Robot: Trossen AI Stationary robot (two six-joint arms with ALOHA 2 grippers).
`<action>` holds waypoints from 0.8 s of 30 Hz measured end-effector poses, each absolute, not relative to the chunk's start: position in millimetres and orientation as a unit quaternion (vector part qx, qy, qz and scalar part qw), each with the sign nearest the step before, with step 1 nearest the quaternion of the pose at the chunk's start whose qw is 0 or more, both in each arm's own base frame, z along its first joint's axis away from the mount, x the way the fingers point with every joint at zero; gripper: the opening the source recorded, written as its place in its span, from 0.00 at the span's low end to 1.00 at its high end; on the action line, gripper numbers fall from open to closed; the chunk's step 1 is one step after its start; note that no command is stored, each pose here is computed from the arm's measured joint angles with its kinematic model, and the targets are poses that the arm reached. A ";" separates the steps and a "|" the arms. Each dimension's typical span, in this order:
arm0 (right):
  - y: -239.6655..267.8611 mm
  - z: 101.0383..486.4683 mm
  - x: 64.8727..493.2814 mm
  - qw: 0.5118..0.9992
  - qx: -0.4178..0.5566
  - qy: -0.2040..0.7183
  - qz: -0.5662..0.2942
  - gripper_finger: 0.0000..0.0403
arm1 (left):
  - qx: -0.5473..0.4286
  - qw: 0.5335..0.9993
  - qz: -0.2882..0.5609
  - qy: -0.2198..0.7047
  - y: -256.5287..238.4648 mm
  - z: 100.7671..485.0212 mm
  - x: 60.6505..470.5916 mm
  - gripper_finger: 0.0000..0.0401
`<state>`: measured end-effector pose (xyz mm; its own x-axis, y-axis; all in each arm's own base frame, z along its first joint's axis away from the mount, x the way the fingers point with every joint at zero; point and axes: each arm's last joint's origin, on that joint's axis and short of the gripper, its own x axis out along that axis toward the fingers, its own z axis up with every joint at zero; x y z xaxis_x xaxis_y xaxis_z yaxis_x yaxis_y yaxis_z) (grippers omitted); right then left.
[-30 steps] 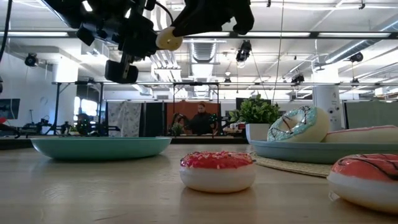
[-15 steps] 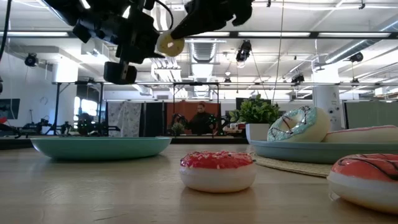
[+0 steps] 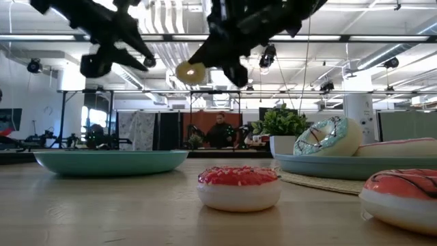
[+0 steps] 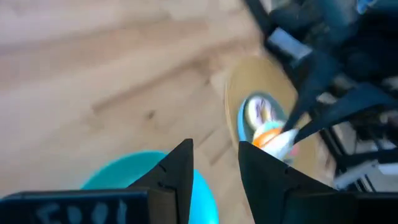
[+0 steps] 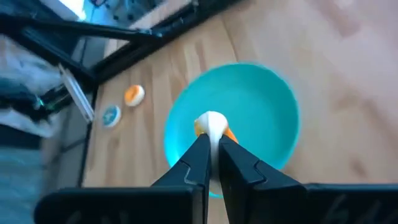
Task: Pick & Place donuts
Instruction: Put the small yellow donut on the light blue plate
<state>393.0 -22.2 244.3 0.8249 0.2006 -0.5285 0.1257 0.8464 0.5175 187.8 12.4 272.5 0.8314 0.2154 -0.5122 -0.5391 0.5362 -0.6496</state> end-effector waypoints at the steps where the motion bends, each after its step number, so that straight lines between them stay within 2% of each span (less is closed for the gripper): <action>1: -23.4 239.9 394.4 0.906 0.300 0.299 0.017 0.04 | -0.419 0.863 0.223 0.172 8.7 276.8 184.4 0.25; 5: -21.9 209.9 414.6 0.866 0.378 0.326 0.048 0.04 | -0.382 0.886 0.227 0.131 -5.4 287.8 174.0 0.25; 9: -19.8 182.2 440.4 0.837 0.415 0.352 0.057 0.04 | -0.364 0.895 0.236 0.106 -15.9 294.4 167.1 0.25; 15: -25.0 163.0 472.8 0.786 0.481 0.378 0.083 0.04 | -0.345 0.903 0.240 0.096 -26.4 296.6 162.0 0.25; 24: -23.5 141.7 492.9 0.733 0.489 0.469 0.063 0.04 | -0.304 0.906 0.271 0.120 -31.0 290.4 155.9 0.25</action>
<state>492.9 -23.5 141.7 0.5515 0.5511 -0.6262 0.3668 0.5141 0.7754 155.9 -31.0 290.4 0.8245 0.4180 -0.3813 -0.5634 0.6688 -0.4850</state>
